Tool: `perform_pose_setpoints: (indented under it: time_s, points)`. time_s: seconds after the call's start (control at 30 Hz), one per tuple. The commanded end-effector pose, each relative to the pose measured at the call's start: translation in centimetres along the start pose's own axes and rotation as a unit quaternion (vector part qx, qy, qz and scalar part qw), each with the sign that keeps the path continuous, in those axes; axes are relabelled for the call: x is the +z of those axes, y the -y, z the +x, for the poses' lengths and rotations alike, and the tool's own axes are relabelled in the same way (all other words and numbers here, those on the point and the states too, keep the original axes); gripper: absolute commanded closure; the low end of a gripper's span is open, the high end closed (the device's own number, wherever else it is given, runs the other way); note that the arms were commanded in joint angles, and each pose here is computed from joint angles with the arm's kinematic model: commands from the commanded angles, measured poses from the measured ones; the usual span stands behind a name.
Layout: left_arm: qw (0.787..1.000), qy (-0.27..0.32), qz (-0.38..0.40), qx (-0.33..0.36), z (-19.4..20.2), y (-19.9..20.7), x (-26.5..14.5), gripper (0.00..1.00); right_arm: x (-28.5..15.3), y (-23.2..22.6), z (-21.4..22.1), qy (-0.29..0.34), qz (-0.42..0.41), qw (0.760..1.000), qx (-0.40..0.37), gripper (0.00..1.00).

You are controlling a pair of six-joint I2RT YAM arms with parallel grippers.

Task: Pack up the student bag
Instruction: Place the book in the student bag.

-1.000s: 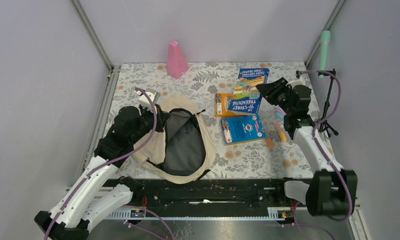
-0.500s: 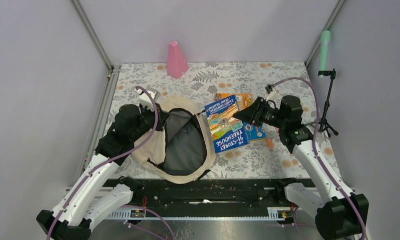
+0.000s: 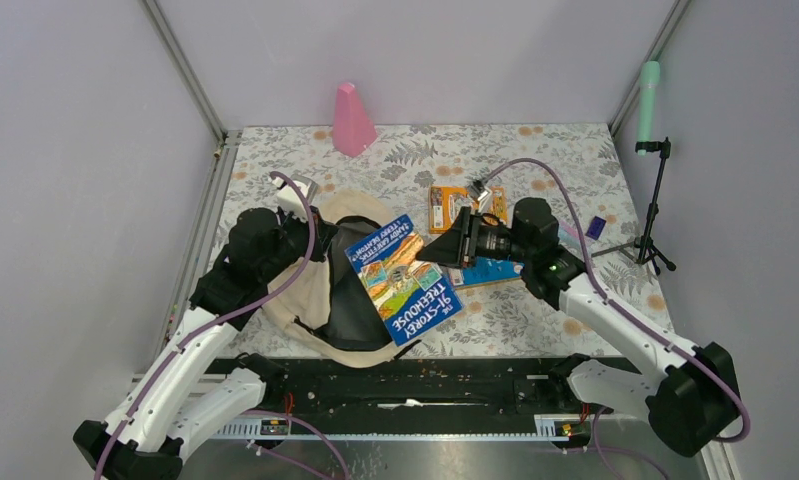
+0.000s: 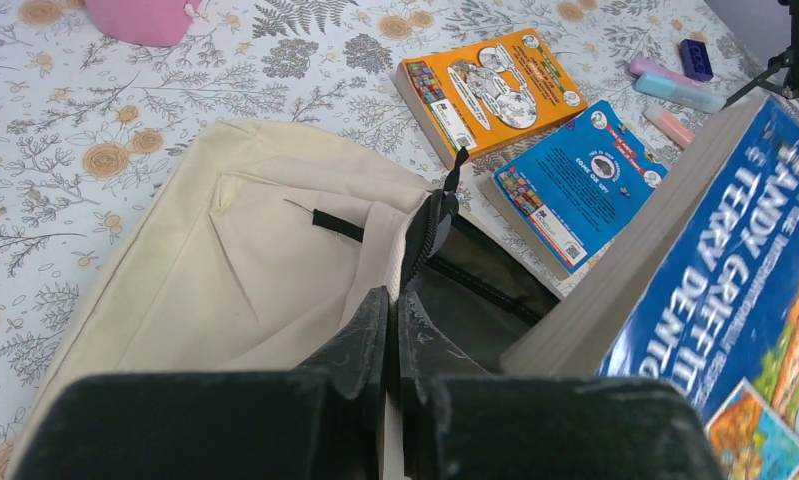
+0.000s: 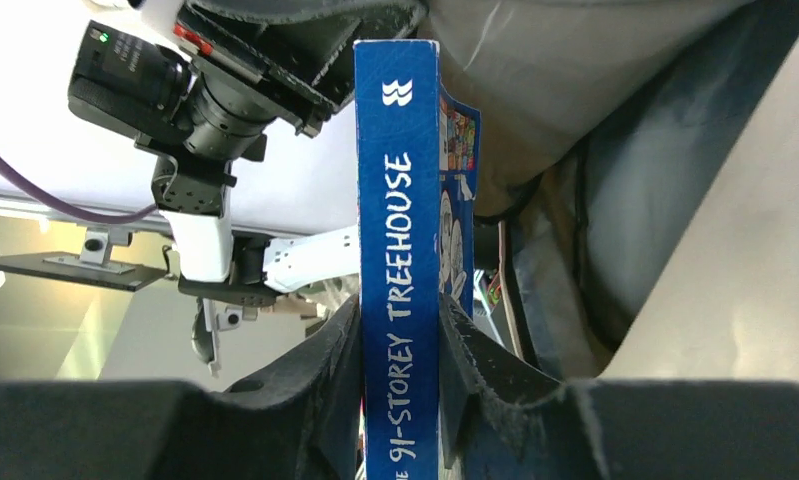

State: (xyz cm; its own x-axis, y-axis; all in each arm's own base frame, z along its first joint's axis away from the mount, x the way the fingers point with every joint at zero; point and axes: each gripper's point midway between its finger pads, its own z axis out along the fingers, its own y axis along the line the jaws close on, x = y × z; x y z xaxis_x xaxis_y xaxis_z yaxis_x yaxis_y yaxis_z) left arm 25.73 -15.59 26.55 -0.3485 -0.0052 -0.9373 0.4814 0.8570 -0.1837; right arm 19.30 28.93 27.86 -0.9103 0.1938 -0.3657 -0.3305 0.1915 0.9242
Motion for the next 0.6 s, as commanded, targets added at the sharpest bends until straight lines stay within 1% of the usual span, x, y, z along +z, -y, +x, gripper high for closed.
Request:
perform_pose_setpoints:
  time_s: [0.0, 0.2, 0.3, 0.4, 0.57]
  points:
    - [0.998, 0.061, 0.007, 0.008, -3.6, 0.4, -0.5, 1.0, 1.6, -3.1, 0.4, -0.013, -0.049, 0.999, -0.011, 1.0]
    - [0.997, 0.071, 0.006, 0.01, -4.0, 0.4, -0.9, 1.0, 3.0, 3.8, 2.5, -0.033, 0.063, 0.997, 0.026, 1.0]
    - [0.997, 0.075, 0.007, 0.011, -4.1, 0.4, -1.0, 1.0, 3.2, 7.0, 3.4, -0.042, 0.127, 0.991, 0.025, 1.0]
    - [0.997, 0.075, 0.007, 0.011, -4.1, 0.4, -1.0, 1.0, 3.2, 9.5, 4.2, -0.051, 0.188, 0.981, 0.016, 1.0]
    - [0.997, 0.075, 0.014, 0.01, -4.0, 0.6, -0.9, 1.0, 3.5, 11.5, 3.4, -0.031, 0.257, 0.966, -0.009, 1.0]
